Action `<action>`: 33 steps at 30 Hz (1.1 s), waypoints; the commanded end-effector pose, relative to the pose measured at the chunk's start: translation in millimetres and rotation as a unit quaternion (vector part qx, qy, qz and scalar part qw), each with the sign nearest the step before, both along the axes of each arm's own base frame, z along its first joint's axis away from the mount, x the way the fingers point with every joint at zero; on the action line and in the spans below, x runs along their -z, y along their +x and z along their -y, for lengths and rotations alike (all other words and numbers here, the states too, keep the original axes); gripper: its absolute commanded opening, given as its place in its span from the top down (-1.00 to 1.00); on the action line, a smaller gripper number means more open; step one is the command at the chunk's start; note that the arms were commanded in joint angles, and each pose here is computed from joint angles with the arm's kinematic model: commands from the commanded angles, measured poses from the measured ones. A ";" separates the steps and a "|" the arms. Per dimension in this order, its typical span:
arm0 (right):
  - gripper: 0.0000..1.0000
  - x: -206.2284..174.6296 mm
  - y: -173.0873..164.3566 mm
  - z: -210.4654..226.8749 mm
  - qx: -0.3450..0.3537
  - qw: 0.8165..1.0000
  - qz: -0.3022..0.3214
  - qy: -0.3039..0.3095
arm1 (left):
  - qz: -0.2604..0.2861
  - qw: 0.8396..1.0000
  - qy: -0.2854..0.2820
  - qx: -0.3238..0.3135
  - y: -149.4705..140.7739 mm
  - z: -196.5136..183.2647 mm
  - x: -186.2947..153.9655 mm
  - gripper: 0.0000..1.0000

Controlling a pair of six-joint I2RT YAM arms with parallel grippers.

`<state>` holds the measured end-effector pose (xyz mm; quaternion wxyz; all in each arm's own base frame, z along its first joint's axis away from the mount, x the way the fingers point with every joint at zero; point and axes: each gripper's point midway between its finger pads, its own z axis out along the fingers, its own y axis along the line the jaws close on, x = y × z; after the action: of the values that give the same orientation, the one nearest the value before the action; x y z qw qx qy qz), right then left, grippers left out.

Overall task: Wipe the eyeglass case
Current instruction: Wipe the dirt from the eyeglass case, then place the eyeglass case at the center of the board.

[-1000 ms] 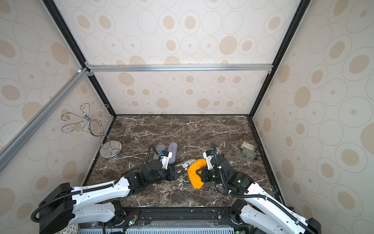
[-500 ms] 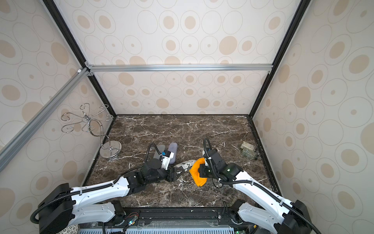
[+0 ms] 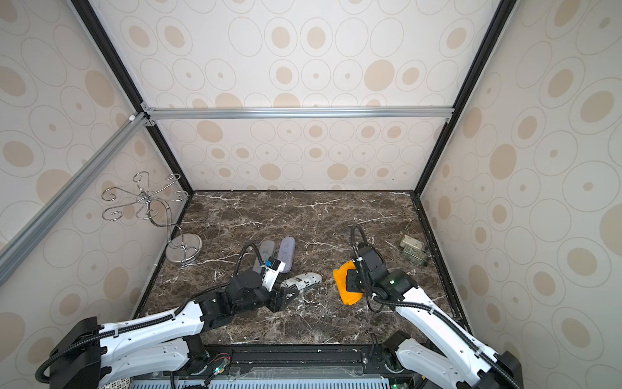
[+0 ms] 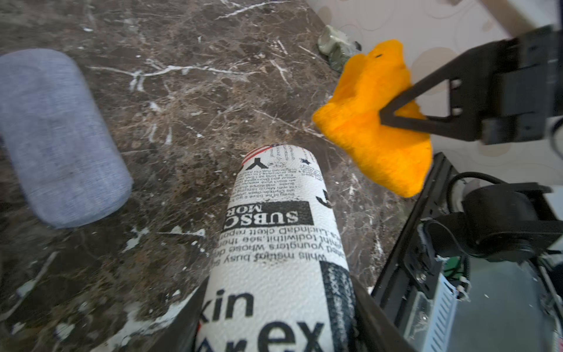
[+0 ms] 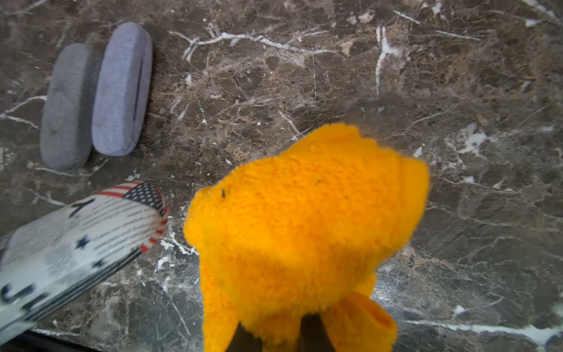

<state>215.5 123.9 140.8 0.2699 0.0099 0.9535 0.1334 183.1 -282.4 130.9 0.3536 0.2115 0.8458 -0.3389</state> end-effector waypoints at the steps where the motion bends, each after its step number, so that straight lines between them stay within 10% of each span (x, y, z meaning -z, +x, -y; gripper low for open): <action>1: 1.00 5.1 -16.4 -16.1 -0.060 0.997 -0.017 0.034 | 0.014 0.999 -0.008 -0.039 4.7 -8.7 1.4 0.15; 20: 1.00 7.1 -30.7 -43.6 -0.126 0.987 -0.008 0.097 | 0.109 0.990 0.073 -0.055 -10.4 -7.9 41.1 -0.24; 33: 1.00 19.1 -33.8 -33.3 -0.095 0.991 -0.020 0.089 | 0.060 0.992 0.095 -0.064 -24.6 -19.5 72.6 -0.57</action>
<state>183.2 159.5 125.3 0.2361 -0.0625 0.9381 0.2457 159.6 -265.0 61.6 0.4084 0.2285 0.8560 -0.2198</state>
